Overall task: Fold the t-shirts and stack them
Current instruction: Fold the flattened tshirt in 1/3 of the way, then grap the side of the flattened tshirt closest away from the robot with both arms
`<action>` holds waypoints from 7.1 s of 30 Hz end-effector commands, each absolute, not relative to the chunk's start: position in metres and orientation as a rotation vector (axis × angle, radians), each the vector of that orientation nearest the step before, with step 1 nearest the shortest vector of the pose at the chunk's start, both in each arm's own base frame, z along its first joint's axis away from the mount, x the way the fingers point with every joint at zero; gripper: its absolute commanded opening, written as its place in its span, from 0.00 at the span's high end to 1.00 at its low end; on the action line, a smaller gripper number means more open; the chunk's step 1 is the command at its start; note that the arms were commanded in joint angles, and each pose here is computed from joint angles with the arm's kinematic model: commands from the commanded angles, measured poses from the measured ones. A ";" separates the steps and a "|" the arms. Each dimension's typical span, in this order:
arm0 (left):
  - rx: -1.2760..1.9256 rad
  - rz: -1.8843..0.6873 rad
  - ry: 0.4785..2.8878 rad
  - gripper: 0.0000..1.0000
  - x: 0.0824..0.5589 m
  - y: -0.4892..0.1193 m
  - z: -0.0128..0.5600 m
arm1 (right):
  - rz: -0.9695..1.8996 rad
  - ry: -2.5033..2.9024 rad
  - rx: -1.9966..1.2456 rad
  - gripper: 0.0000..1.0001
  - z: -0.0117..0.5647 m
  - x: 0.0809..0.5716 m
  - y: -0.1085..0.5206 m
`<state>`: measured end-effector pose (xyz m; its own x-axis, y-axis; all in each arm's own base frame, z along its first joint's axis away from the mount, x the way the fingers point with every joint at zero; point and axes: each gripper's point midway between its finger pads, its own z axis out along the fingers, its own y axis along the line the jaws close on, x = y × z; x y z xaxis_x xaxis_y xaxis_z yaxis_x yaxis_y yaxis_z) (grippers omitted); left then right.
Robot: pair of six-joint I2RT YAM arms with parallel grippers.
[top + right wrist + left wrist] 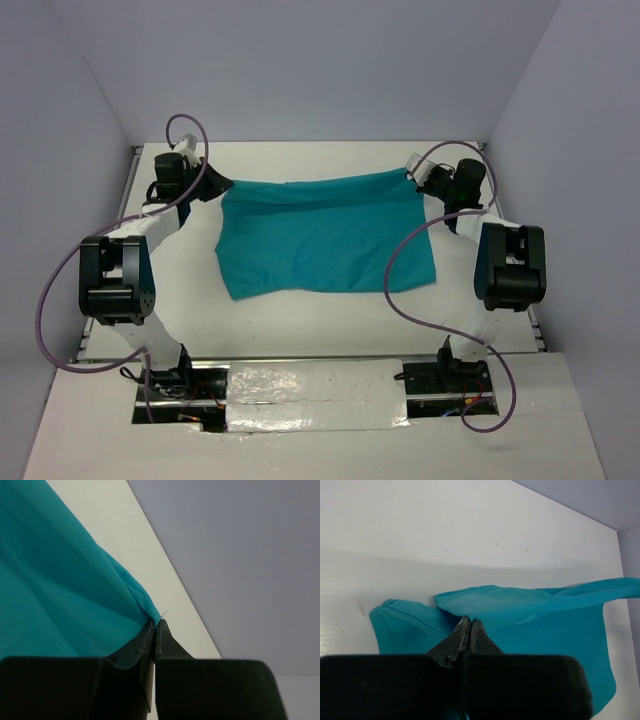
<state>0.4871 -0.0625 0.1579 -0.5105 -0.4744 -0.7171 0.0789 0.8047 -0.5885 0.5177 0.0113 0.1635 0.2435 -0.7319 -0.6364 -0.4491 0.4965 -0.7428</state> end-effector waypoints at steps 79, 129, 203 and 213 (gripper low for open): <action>-0.218 -0.627 2.063 1.00 0.518 -0.070 0.126 | -0.489 1.380 -1.319 1.00 0.129 0.544 0.004; -0.194 -0.596 2.171 1.00 0.476 -0.088 0.098 | -0.607 1.521 -1.423 1.00 0.092 0.554 -0.012; -0.808 -0.708 2.521 0.48 0.239 -0.070 0.080 | 0.356 2.599 -0.762 0.21 0.097 0.233 0.018; -0.803 -0.722 2.597 0.40 0.248 -0.083 0.061 | 0.376 2.704 -0.655 0.22 0.070 0.222 0.003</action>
